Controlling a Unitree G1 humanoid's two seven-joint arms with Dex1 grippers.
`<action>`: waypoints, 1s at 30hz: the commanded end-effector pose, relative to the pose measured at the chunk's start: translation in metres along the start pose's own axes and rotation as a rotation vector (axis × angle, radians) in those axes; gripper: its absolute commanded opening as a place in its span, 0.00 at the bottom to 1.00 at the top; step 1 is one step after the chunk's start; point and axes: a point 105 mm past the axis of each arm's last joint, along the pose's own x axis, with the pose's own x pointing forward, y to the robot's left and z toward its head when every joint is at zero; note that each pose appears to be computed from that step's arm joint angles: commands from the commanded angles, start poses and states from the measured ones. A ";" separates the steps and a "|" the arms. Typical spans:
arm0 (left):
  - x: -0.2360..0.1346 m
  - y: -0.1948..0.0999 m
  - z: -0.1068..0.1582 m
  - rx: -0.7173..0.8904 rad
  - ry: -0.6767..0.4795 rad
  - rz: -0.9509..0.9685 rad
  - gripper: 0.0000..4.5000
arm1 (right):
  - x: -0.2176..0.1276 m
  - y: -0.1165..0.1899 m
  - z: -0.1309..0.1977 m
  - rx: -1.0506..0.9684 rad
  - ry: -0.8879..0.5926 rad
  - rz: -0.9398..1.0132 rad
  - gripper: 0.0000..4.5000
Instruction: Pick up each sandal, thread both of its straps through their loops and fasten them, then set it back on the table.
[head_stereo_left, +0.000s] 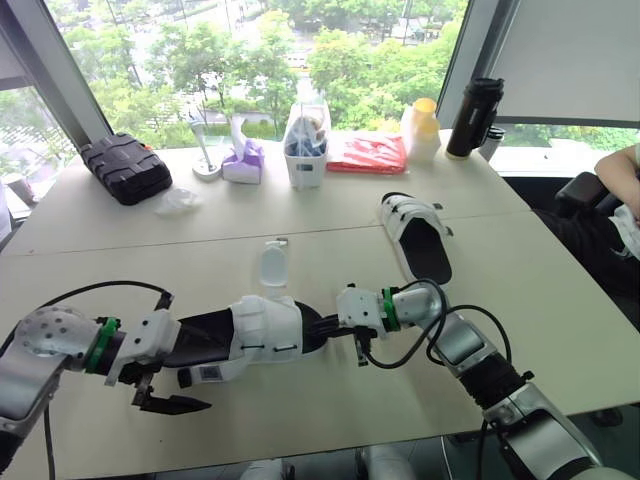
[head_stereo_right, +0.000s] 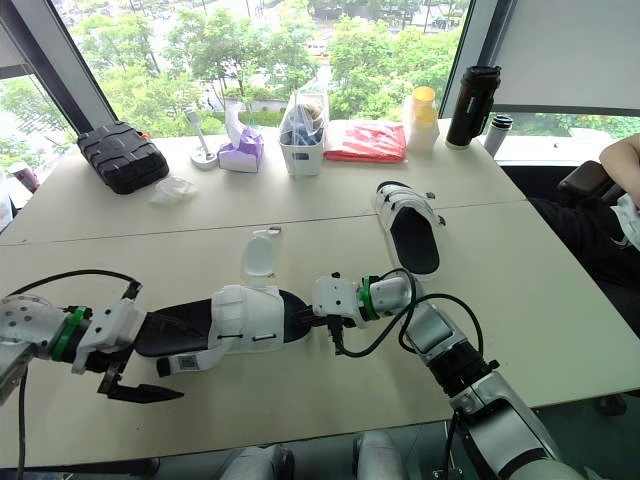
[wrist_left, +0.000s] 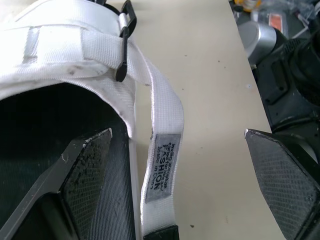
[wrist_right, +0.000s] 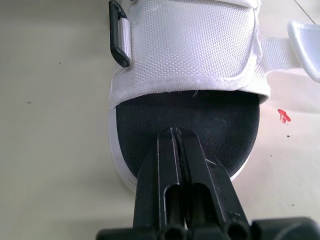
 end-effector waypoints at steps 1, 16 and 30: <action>0.004 -0.002 0.004 0.078 0.035 -0.041 0.98 | 0.002 0.003 -0.007 0.025 0.026 0.017 0.00; 0.002 -0.004 -0.009 0.090 0.135 -0.102 0.10 | 0.002 0.004 -0.007 0.028 0.022 0.012 0.00; -0.020 0.040 0.021 0.365 0.285 -0.078 0.01 | 0.003 0.004 -0.007 0.027 0.022 0.008 0.00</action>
